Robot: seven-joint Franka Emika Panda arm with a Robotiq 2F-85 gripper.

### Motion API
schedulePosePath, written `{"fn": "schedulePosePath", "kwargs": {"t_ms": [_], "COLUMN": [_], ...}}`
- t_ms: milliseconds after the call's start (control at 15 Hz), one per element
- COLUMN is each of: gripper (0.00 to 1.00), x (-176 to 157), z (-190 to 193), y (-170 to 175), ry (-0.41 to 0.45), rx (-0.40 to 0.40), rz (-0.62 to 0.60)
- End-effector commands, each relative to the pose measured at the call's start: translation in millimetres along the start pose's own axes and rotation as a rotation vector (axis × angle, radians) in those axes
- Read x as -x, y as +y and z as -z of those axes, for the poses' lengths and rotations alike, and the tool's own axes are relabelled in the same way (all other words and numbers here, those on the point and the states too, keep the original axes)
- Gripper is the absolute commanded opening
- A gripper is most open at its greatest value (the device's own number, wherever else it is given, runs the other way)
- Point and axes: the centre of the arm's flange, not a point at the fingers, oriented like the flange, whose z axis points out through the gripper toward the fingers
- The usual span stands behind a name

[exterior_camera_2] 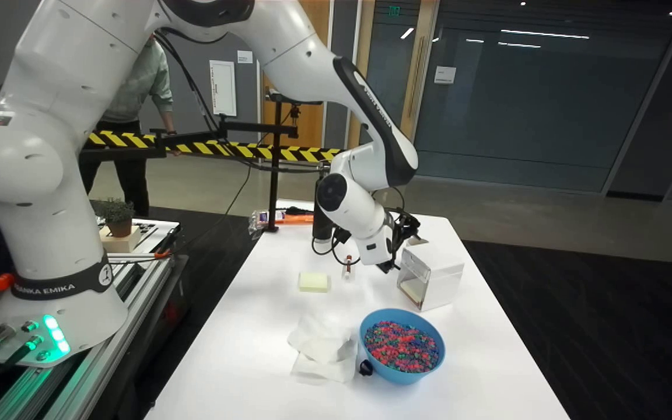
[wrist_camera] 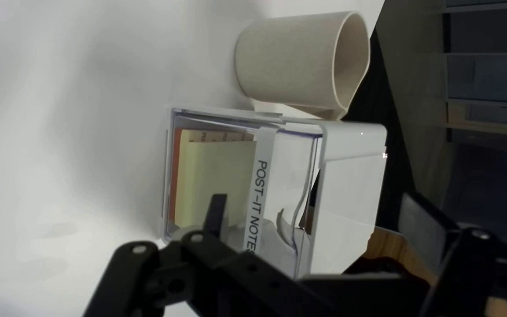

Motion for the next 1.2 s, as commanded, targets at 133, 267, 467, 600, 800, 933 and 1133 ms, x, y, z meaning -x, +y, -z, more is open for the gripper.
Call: {"fn": "schedulePosePath", "kwargs": {"t_ms": [133,267,467,600,800,933,1133], "gripper": [1.0,1.0,1.0,1.0,1.0,1.0,1.0], "x": [-6,-6,-7,-7,-5,-6,-6], "z": [-3,-4,-7,-10,-9,-8,-10], "y": [5,8,12,13,15,16,18], "ry": [0.011,0.012,0.015,0.018,0.004,0.004,0.003], "rx": [0.02,0.024,0.031,0.035,0.042,0.045,0.047], "rz": [0.0,0.0,-0.001,-0.002,-0.004,-0.005,-0.004]}}
